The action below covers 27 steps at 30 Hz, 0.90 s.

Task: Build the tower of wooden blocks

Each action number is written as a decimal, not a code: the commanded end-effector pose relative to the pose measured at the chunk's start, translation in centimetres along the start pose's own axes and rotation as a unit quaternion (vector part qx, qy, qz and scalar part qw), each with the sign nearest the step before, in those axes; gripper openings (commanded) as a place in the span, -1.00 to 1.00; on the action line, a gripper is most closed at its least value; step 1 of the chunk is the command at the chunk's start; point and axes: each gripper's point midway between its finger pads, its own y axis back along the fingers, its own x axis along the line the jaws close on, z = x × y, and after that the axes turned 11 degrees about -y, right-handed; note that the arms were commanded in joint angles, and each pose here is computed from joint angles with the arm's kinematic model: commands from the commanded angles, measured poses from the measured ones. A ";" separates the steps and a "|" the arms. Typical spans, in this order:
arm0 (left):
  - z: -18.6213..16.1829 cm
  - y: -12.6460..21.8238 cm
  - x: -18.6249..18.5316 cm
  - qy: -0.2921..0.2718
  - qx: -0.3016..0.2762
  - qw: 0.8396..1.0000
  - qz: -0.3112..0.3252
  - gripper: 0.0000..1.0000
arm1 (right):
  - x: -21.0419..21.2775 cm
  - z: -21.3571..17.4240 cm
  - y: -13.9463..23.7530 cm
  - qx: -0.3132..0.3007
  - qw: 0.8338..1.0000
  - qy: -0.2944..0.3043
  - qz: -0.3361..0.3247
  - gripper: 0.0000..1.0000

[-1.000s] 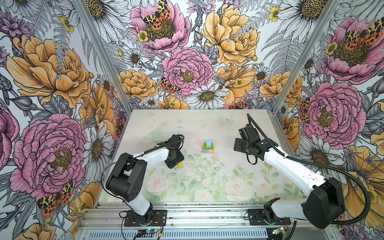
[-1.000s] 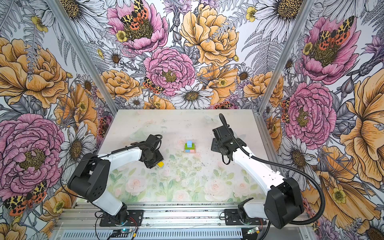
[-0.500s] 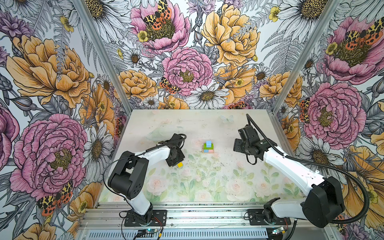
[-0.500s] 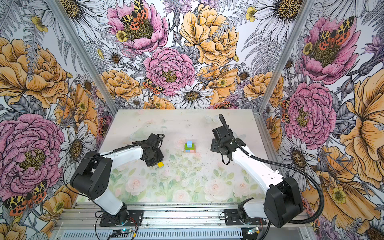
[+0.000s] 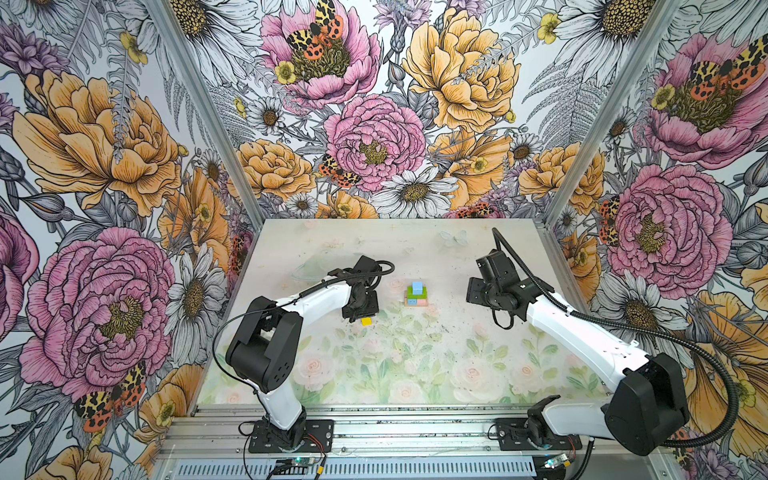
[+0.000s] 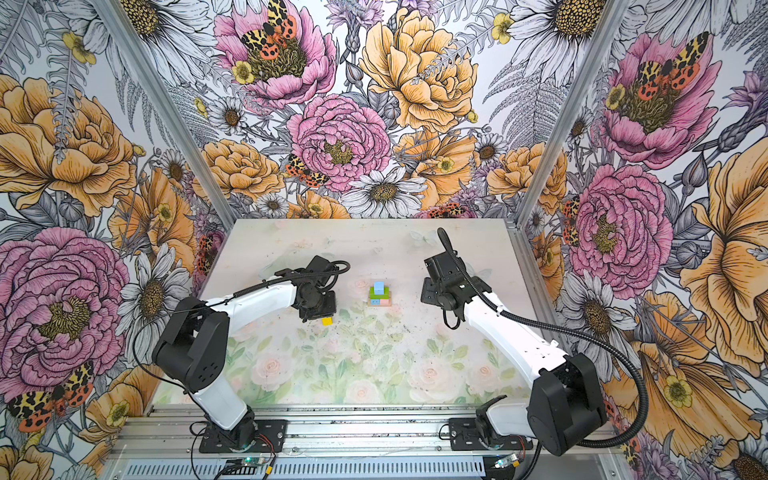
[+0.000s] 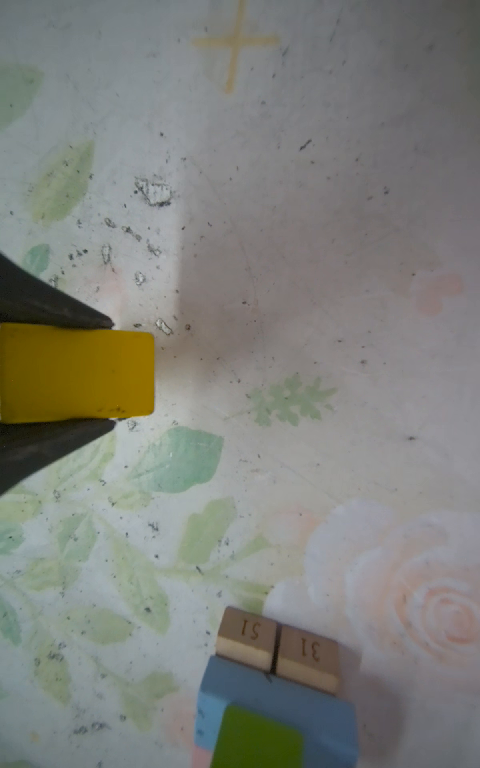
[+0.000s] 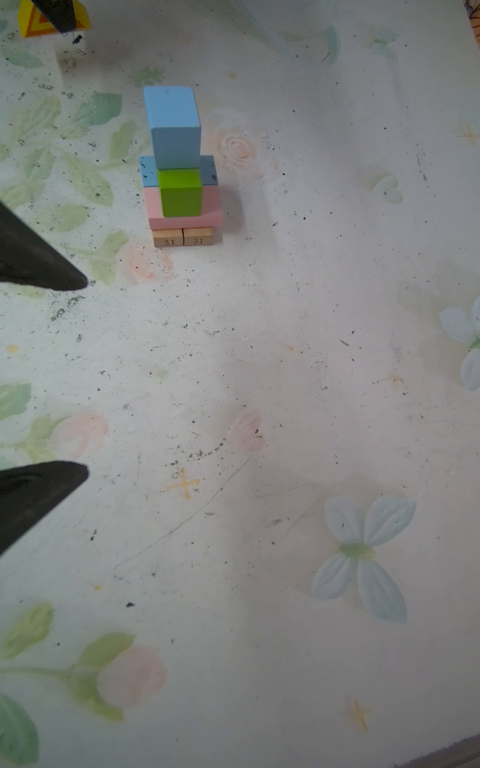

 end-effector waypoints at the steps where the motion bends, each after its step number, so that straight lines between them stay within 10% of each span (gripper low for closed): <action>1: 2.5 4.3 -1.7 -0.072 -0.060 0.995 -0.028 -1.00 | 0.2 0.0 -0.2 0.000 1.000 -0.004 0.007 0.34; 10: 4.5 10.7 -3.6 -0.130 -0.124 0.981 -0.068 -1.00 | 0.2 0.0 0.0 -0.001 1.000 0.001 0.011 0.34; 17: 3.6 9.2 -2.5 -0.117 -0.093 0.988 -0.038 -1.00 | -0.1 -0.5 -0.2 0.000 1.000 0.000 0.014 0.34; 27: 1.2 0.3 -0.2 0.136 0.001 0.990 0.043 -1.00 | -0.2 -0.6 0.1 -0.001 1.000 -0.002 0.018 0.34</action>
